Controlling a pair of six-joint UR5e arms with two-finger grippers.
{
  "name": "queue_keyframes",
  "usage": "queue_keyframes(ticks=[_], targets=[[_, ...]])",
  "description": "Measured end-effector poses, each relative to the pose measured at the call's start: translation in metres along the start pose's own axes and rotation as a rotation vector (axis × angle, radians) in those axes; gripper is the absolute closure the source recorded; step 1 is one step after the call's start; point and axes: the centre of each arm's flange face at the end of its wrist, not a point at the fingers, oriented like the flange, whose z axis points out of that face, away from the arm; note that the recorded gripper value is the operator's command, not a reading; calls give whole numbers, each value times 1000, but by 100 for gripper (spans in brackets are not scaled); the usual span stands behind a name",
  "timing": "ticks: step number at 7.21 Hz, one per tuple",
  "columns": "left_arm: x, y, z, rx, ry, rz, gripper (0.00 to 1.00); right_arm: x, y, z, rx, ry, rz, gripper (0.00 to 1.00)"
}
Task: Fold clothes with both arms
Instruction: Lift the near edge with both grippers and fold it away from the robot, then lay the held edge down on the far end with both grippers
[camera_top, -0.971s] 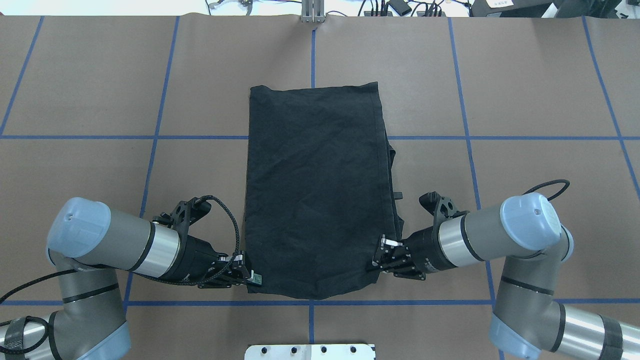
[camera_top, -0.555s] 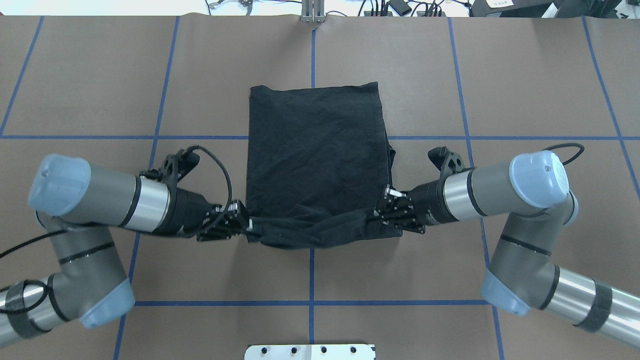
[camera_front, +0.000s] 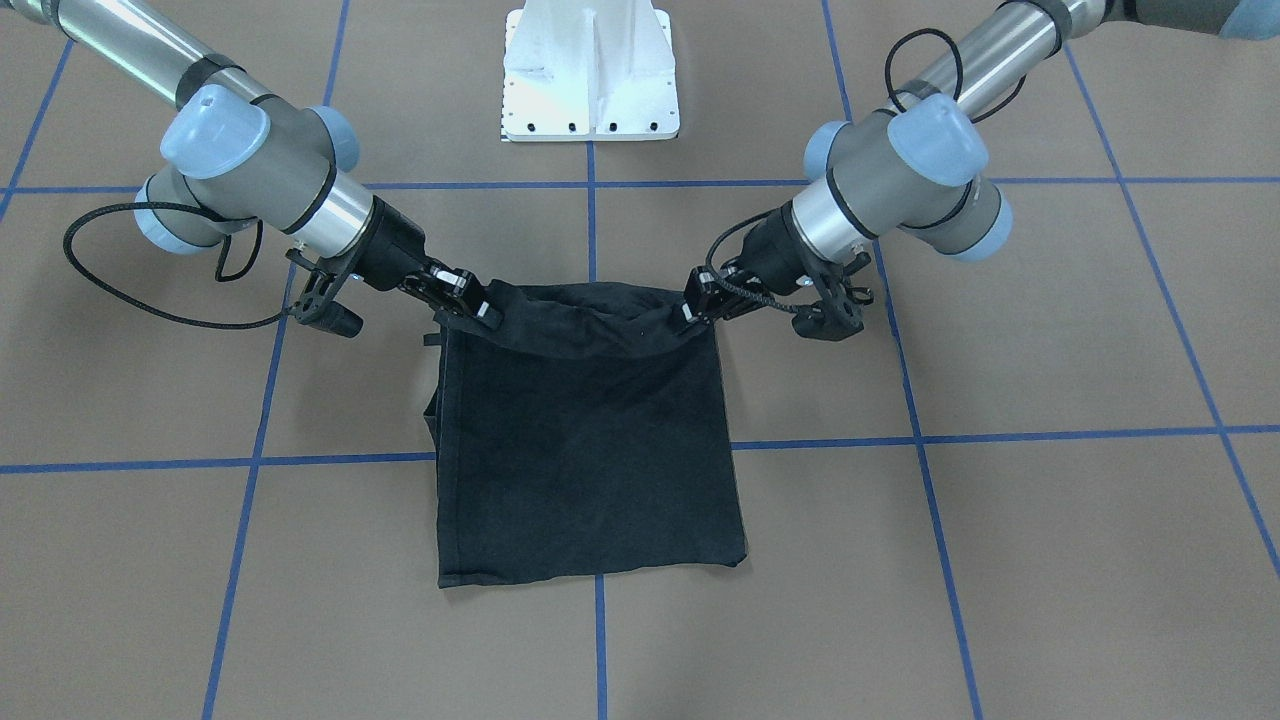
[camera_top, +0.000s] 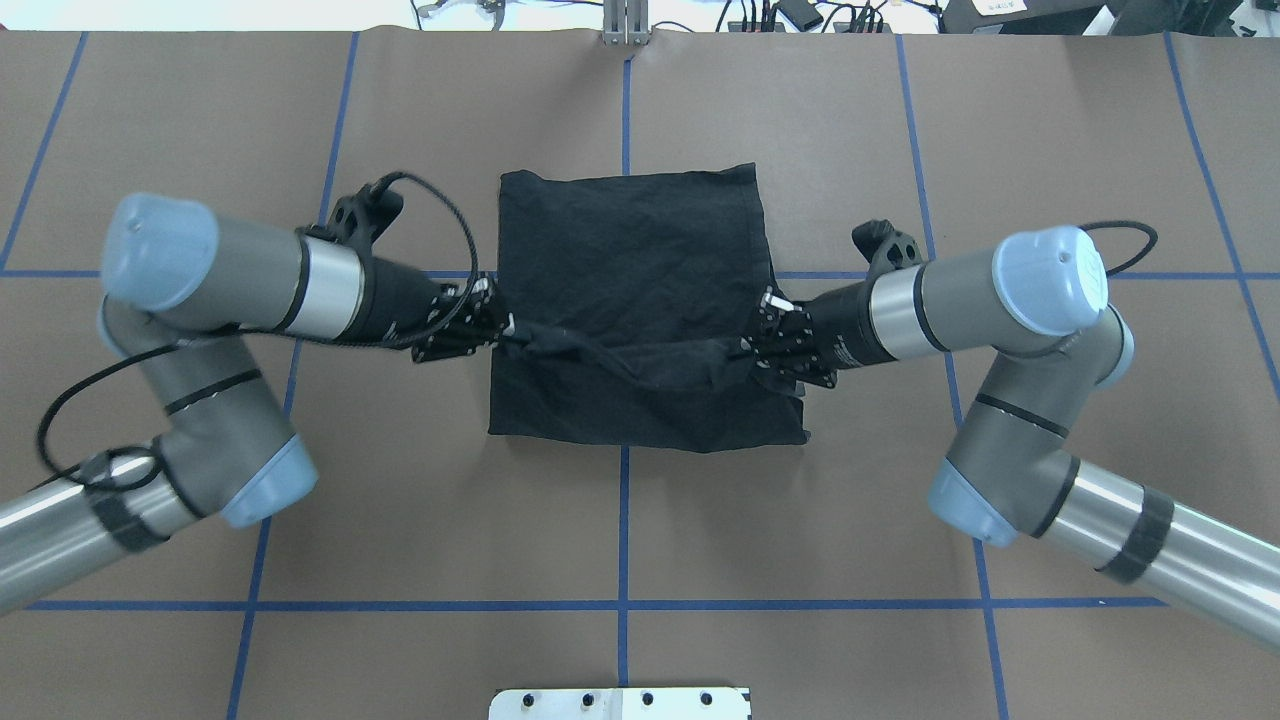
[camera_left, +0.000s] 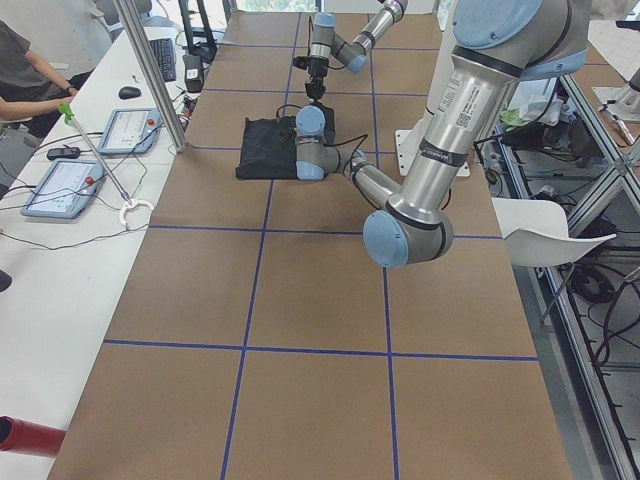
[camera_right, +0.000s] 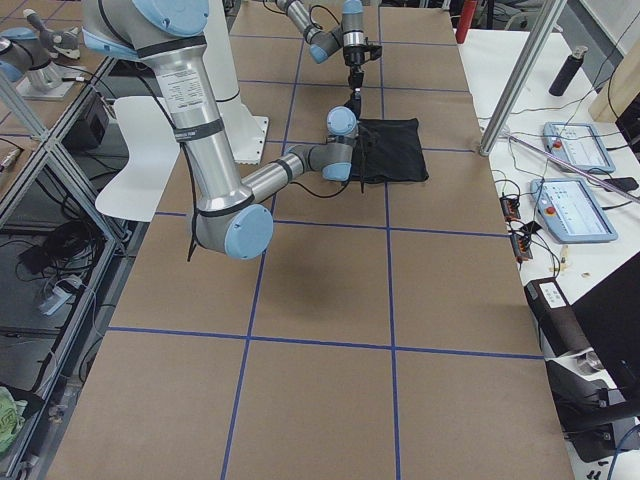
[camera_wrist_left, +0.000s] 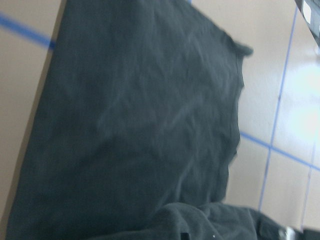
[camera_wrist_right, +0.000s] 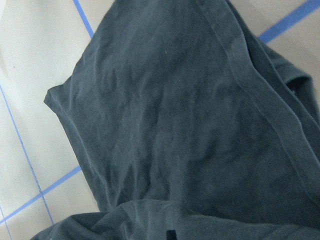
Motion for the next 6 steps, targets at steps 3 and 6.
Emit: queue_keyframes(ticks=[3,6], targets=[[-11,-53,-4,71,-38,-24,100,-33,-56,23,77,14,32,100],[-14,-78,19,90,-58,-36,100,-41,-96,29,141,33,58,100]])
